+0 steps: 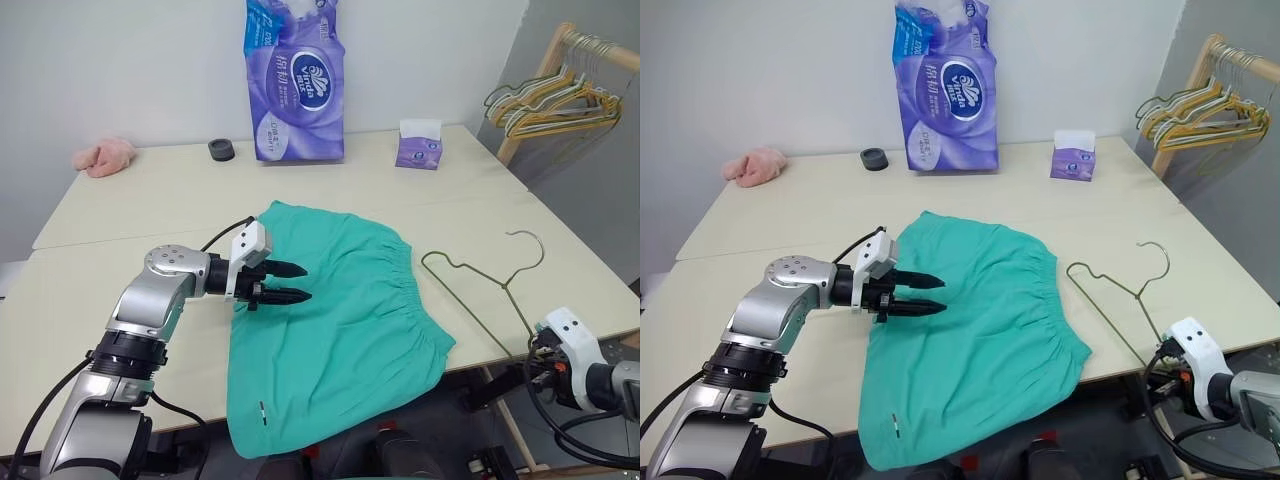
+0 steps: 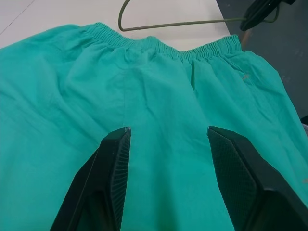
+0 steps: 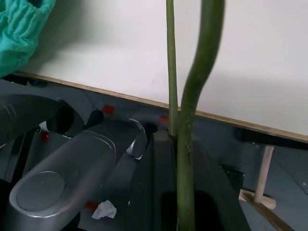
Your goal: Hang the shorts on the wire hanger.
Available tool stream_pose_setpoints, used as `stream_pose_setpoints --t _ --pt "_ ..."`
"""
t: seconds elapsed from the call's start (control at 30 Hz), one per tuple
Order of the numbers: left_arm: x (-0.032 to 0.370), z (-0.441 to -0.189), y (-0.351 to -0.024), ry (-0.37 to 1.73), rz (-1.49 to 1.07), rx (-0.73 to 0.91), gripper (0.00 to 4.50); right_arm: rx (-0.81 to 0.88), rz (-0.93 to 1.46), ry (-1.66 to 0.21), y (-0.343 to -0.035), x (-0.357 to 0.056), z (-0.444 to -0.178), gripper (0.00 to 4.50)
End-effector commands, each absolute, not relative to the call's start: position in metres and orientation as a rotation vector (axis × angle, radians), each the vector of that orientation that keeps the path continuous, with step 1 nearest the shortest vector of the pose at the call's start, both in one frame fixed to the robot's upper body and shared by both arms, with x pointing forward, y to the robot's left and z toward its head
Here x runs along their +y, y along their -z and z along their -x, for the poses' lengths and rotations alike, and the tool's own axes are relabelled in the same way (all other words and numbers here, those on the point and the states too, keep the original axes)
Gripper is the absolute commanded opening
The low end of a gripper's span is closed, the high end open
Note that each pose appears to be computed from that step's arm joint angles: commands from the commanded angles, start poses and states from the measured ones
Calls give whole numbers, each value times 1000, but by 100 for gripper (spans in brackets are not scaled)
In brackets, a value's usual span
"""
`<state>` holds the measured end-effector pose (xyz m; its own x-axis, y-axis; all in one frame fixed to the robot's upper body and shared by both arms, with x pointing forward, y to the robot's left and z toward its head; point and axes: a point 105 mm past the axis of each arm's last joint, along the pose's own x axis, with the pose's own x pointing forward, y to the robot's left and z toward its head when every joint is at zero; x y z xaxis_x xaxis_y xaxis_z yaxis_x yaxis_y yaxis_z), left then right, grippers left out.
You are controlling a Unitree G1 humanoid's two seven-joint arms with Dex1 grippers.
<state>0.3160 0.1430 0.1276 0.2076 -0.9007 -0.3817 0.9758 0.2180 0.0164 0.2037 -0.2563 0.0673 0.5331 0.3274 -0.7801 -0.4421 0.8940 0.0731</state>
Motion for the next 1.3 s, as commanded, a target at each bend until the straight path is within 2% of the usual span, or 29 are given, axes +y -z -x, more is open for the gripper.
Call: stream_pose_setpoints --t 0.03,0.37,0.47,0.7,0.93,1.17,1.3 --pt "142 -322 -136 1330 -317 277 267 873 200 -500 -71 -249 -214 0" --pt "150 -326 -132 1287 -331 273 267 817 267 -592 -87 -228 -225 0" --pt "157 -332 -133 1240 -335 265 267 788 366 -633 -96 -220 -224 0" --pt "170 -344 -137 1154 -343 250 267 795 548 -686 -85 -210 -220 0" --pt "167 -344 -138 1152 -354 242 267 782 615 -630 -82 -225 -234 0" --pt "167 -343 -139 1143 -374 237 267 739 606 -596 -108 -237 -240 0" --pt "165 -344 -142 1143 -377 232 267 743 594 -627 -119 -233 -226 0"
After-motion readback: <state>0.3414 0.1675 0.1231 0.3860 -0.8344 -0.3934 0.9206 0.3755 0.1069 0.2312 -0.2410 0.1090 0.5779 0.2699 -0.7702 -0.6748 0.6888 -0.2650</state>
